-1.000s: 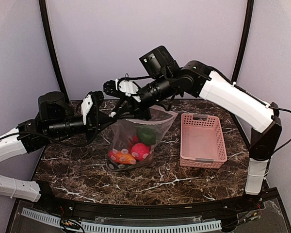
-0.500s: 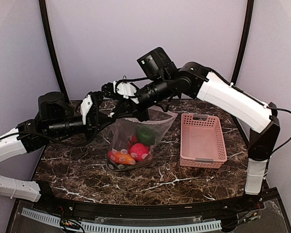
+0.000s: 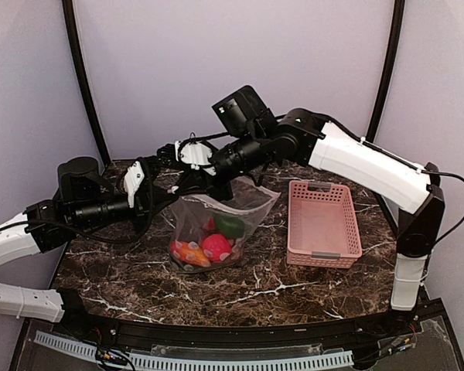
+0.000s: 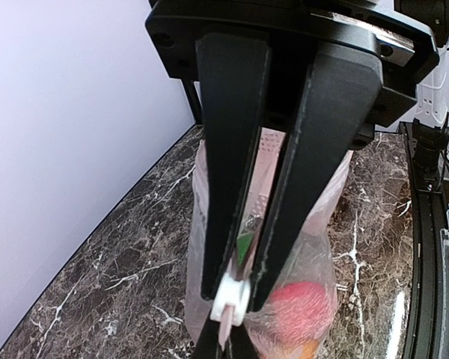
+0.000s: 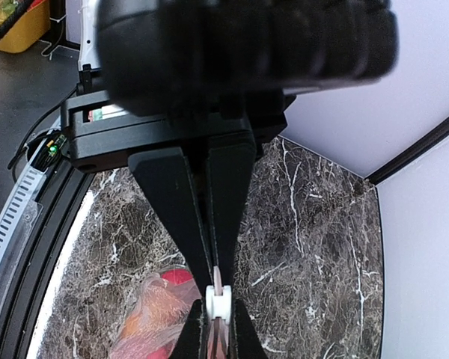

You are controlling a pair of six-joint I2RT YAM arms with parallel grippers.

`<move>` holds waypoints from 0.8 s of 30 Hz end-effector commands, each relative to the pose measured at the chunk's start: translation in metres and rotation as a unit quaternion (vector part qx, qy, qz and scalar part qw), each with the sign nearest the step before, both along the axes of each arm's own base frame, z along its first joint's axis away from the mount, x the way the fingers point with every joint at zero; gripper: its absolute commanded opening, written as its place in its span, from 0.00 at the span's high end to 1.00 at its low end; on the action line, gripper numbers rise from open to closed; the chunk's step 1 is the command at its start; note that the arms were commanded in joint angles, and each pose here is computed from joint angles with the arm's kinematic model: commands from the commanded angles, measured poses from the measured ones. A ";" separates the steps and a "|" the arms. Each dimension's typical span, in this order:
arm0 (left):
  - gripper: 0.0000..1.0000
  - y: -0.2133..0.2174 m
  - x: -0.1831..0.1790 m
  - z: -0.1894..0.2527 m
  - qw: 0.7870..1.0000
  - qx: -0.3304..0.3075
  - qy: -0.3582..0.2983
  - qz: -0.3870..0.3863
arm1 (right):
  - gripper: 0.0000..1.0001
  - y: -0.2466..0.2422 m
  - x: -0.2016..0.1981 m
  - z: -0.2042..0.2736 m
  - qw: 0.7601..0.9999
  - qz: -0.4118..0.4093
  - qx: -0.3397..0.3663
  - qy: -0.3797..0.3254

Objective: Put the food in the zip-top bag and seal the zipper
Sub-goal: Zip the zipper on the zipper food storage bag.

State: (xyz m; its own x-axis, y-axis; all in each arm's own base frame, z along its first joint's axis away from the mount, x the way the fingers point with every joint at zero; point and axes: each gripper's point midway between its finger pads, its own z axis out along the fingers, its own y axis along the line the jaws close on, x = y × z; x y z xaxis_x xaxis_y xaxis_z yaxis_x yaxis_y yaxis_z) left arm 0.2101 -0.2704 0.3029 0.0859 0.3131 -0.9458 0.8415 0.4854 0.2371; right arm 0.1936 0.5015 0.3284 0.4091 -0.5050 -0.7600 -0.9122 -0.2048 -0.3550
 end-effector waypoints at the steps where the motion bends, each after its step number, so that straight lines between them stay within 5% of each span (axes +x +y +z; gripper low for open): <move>1: 0.99 0.014 0.001 0.006 0.999 -0.008 -0.013 0.029 | 1.00 -0.040 0.035 -0.007 0.997 -0.071 -0.039 -0.013; 24: 0.99 0.025 0.011 0.001 0.998 -0.007 -0.011 0.066 | 1.00 -0.141 0.060 -0.032 0.981 -0.163 -0.101 -0.009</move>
State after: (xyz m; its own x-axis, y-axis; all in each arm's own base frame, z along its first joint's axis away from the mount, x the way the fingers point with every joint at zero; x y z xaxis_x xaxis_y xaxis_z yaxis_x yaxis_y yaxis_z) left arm 0.2148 -0.2658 0.3017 0.0854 0.3101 -0.9469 0.8170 0.5222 0.2447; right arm 0.2236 0.4205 0.3111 0.3222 -0.6160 -0.7189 -0.9353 -0.0900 -0.3422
